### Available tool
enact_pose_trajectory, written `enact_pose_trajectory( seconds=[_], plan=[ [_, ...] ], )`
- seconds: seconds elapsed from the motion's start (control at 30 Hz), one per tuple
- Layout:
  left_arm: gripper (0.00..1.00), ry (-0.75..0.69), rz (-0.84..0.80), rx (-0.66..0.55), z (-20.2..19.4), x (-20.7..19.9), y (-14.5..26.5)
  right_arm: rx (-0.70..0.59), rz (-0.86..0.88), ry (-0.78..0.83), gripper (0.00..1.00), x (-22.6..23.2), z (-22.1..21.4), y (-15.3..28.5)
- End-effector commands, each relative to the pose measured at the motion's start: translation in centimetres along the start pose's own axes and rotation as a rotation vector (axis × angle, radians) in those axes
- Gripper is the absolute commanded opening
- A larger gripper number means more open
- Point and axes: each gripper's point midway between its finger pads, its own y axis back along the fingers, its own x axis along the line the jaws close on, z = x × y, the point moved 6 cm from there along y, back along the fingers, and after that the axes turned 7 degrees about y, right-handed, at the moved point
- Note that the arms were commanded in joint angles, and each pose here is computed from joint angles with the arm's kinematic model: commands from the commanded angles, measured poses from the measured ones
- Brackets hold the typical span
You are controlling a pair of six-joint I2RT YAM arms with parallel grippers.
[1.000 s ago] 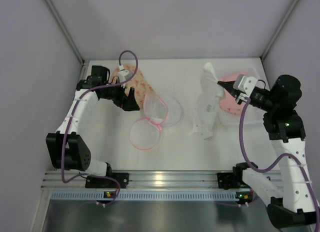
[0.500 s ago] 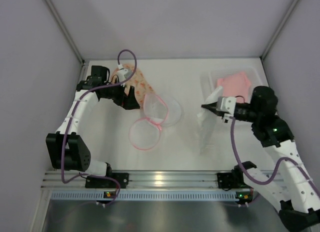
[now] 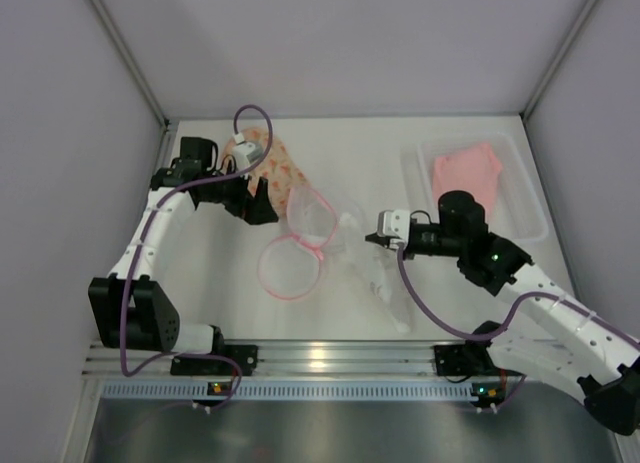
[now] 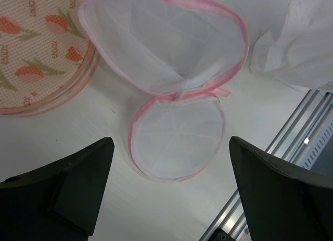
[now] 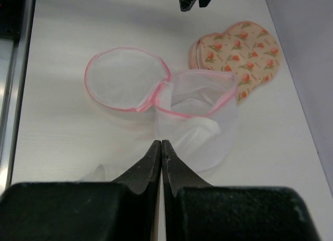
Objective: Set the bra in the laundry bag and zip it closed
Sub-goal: Place the bra at the center of the board.
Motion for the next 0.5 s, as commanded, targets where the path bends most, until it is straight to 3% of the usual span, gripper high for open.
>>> enact_pose_trajectory(
  seconds=[0.0,0.33,0.47],
  plan=[
    [0.99,-0.06,0.0,-0.054,0.9,-0.5,0.7,-0.034,0.025,-0.003,0.0,-0.2,1.6,0.1],
    [0.99,-0.116,0.001,-0.072,1.2,-0.9,1.2,0.108,0.082,-0.02,0.0,4.7,-3.2,2.1],
    [0.99,-0.14,-0.006,-0.075,1.0,-1.0,1.3,0.152,0.245,-0.025,0.0,7.5,-4.3,3.2]
  ],
)
